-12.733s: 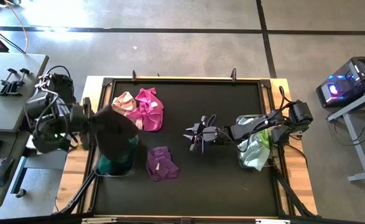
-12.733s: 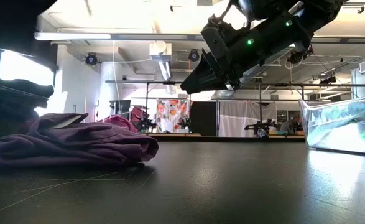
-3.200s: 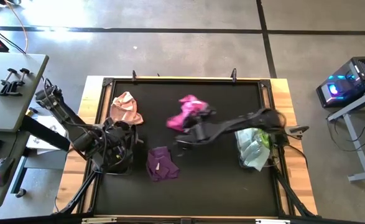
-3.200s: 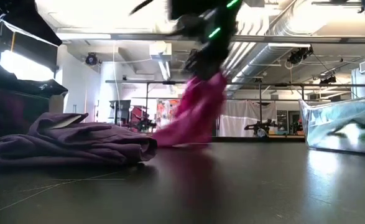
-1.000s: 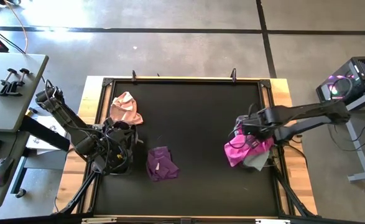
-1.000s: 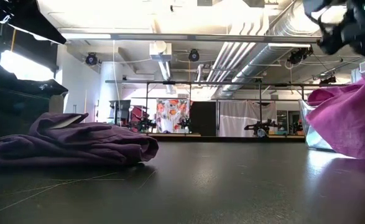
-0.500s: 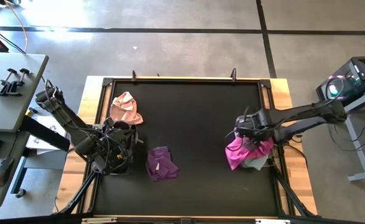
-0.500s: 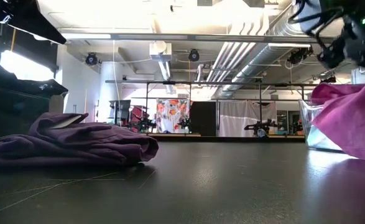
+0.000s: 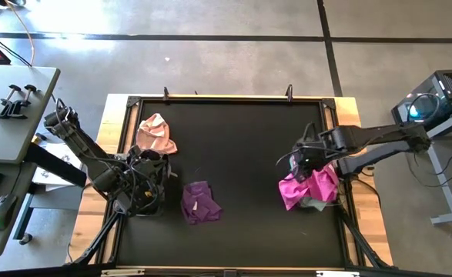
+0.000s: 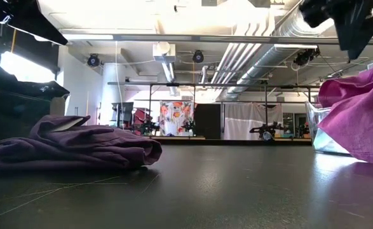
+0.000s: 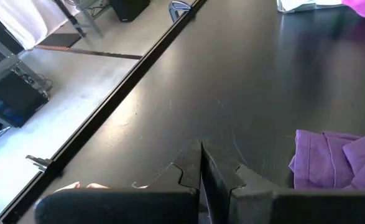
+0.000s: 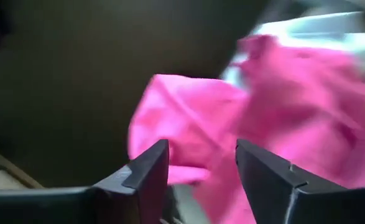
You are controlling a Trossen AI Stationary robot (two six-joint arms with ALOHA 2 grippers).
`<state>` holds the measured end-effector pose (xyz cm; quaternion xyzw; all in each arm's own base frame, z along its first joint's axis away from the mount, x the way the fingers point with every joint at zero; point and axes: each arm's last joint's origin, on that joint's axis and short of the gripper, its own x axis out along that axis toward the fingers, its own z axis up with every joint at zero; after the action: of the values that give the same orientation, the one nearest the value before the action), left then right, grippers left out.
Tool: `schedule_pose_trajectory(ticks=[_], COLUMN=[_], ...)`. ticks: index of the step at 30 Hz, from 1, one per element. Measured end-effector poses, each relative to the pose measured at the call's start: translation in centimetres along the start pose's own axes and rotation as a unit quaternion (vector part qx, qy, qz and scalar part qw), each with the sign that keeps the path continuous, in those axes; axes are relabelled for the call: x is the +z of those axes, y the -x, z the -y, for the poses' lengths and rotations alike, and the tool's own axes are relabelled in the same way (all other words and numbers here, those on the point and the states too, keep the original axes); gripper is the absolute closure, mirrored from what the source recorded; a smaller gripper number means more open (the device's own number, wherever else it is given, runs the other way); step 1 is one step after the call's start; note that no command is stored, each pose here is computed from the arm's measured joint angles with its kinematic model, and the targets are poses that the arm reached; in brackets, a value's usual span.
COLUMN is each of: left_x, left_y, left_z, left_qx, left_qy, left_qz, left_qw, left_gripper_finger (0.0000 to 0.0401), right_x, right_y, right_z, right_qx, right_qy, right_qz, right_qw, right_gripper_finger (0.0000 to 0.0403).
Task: Sort towels by color in basket
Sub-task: Put the pink towel into the right transparent bin
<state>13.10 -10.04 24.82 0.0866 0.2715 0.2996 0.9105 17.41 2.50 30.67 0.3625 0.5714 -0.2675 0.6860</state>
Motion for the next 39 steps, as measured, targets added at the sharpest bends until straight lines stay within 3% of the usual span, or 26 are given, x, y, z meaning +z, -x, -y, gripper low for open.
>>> schedule_pose_trajectory(ticks=[2, 4, 9, 12, 18, 22, 30, 34, 37, 39], left_x=[0.0, 0.0, 0.0, 0.0, 0.0, 0.0, 0.0, 0.0, 0.0, 0.0], left_y=[0.0, 0.0, 0.0, 0.0, 0.0, 0.0, 0.0, 0.0, 0.0, 0.0], left_z=[0.0, 0.0, 0.0, 0.0, 0.0, 0.0, 0.0, 0.0, 0.0, 0.0], left_qx=[0.0, 0.0, 0.0, 0.0, 0.0, 0.0, 0.0, -0.002, -0.003, -0.003], left_qy=[0.0, 0.0, 0.001, 0.0, 0.0, 0.002, 0.002, 0.01, 0.011, 0.011], left_qz=[0.0, 0.0, 0.0, 0.0, 0.001, 0.001, 0.0, -0.002, -0.004, -0.004], left_qw=[1.0, 1.0, 1.0, 1.0, 1.0, 1.0, 1.0, 1.0, 1.0, 1.0], left_gripper_finger=[0.0401, 0.0401, 0.0401, 0.0401, 0.0401, 0.0401, 0.0401, 0.0401, 0.0401, 0.0401], right_x=[0.1, 0.3, 0.1, -0.3, -0.7, -0.6, -0.3, -0.3, -0.2, -0.3], right_y=[-1.6, -3.5, -7.2, -9.0, -12.4, -11.7, -5.0, -3.0, -3.3, -3.9], right_z=[-0.4, -0.4, 1.9, 2.9, 3.7, 3.3, 1.1, -0.7, -3.0, -4.6], right_qx=[0.022, 0.006, -0.157, -0.208, -0.2, -0.203, -0.236, -0.19, -0.096, -0.032], right_qy=[0.01, 0.013, -0.07, -0.113, -0.113, -0.109, -0.127, -0.082, 0.019, 0.105], right_qz=[-0.012, -0.016, -0.007, -0.011, -0.025, -0.02, 0.022, 0.074, 0.107, 0.123], right_qw=[1.0, 1.0, 0.985, 0.972, 0.973, 0.973, 0.963, 0.976, 0.989, 0.986], right_gripper_finger=[0.0227, 0.0234, 0.026, 0.0273, 0.0281, 0.0281, 0.0281, 0.0281, 0.0281, 0.0281])
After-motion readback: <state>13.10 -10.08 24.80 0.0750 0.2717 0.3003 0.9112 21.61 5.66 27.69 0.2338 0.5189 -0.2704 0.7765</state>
